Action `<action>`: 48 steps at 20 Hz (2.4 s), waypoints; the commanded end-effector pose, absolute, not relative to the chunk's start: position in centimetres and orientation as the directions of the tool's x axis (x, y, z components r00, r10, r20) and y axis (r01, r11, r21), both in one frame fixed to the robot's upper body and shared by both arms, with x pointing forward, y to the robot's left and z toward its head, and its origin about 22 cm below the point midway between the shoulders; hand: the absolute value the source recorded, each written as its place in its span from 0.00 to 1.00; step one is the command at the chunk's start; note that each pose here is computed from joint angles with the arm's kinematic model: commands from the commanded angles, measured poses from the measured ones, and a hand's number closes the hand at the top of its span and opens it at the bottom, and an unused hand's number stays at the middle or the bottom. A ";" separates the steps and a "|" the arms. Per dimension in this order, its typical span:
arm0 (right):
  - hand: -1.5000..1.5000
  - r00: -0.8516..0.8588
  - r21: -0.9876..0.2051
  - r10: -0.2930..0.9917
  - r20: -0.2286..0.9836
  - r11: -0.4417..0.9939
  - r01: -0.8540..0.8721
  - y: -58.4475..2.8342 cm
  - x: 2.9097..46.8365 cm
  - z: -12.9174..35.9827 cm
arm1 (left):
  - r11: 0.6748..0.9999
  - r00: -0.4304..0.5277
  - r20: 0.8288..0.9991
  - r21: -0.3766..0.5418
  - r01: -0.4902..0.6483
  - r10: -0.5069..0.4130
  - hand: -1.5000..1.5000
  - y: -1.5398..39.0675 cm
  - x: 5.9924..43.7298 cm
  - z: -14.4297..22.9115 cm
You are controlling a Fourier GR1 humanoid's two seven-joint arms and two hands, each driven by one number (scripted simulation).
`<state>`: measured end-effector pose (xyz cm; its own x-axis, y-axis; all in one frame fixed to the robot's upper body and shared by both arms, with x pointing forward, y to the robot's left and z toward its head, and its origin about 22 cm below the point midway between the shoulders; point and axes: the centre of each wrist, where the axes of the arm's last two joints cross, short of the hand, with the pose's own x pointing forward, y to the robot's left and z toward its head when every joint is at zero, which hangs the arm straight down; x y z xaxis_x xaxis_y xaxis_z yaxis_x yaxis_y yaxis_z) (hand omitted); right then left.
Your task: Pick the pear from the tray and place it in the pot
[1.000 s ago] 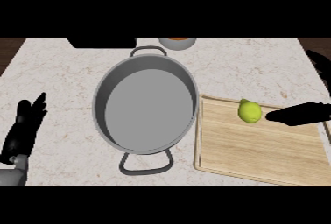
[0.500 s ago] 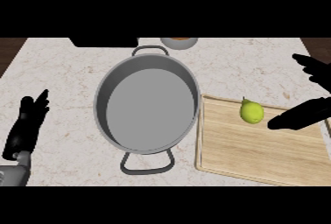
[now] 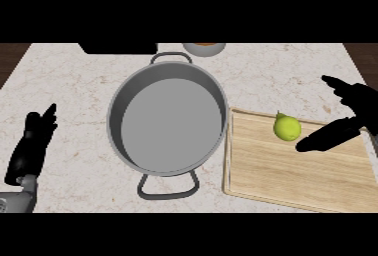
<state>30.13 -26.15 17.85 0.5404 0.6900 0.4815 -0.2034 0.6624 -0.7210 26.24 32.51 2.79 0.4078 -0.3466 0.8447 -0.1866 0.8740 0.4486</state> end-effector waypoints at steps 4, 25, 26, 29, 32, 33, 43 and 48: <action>0.00 0.630 -0.724 0.670 0.393 0.648 -0.237 -24.5 31.4 15.3 | 0.880 0.406 0.848 0.440 -0.179 -0.341 0.50 32.4 26.7 1.9; 0.00 0.671 -0.700 0.662 0.335 0.652 -0.293 -25.8 33.4 9.8 | 0.875 0.396 0.849 0.447 -0.184 -0.350 0.50 33.0 26.2 3.1; 0.00 0.668 -0.700 0.659 0.347 0.655 -0.283 -25.0 33.3 11.1 | 0.873 0.412 0.840 0.454 -0.177 -0.354 0.50 31.6 27.2 1.0; 0.00 0.673 -0.680 0.646 0.361 0.676 -0.284 -23.9 34.0 9.9 | 0.880 0.422 0.841 0.442 -0.173 -0.339 0.50 33.2 26.9 3.0; 0.00 0.679 -0.685 0.641 0.358 0.675 -0.275 -25.5 34.6 9.9 | 0.873 0.412 0.843 0.449 -0.187 -0.346 0.50 32.4 26.5 1.8; 0.00 0.674 -0.681 0.644 0.361 0.676 -0.281 -24.4 34.4 9.1 | 0.869 0.410 0.842 0.456 -0.193 -0.351 0.50 33.4 27.2 3.7; 1.00 0.652 -0.670 0.643 0.403 0.692 -0.268 -26.3 34.8 6.0 | 0.876 0.416 0.847 0.440 -0.198 -0.332 0.50 33.2 27.2 2.7; 1.00 0.583 -0.779 0.726 0.366 0.582 -0.235 -27.0 34.8 6.2 | 0.884 0.407 0.852 0.430 -0.184 -0.330 0.50 33.0 27.2 3.6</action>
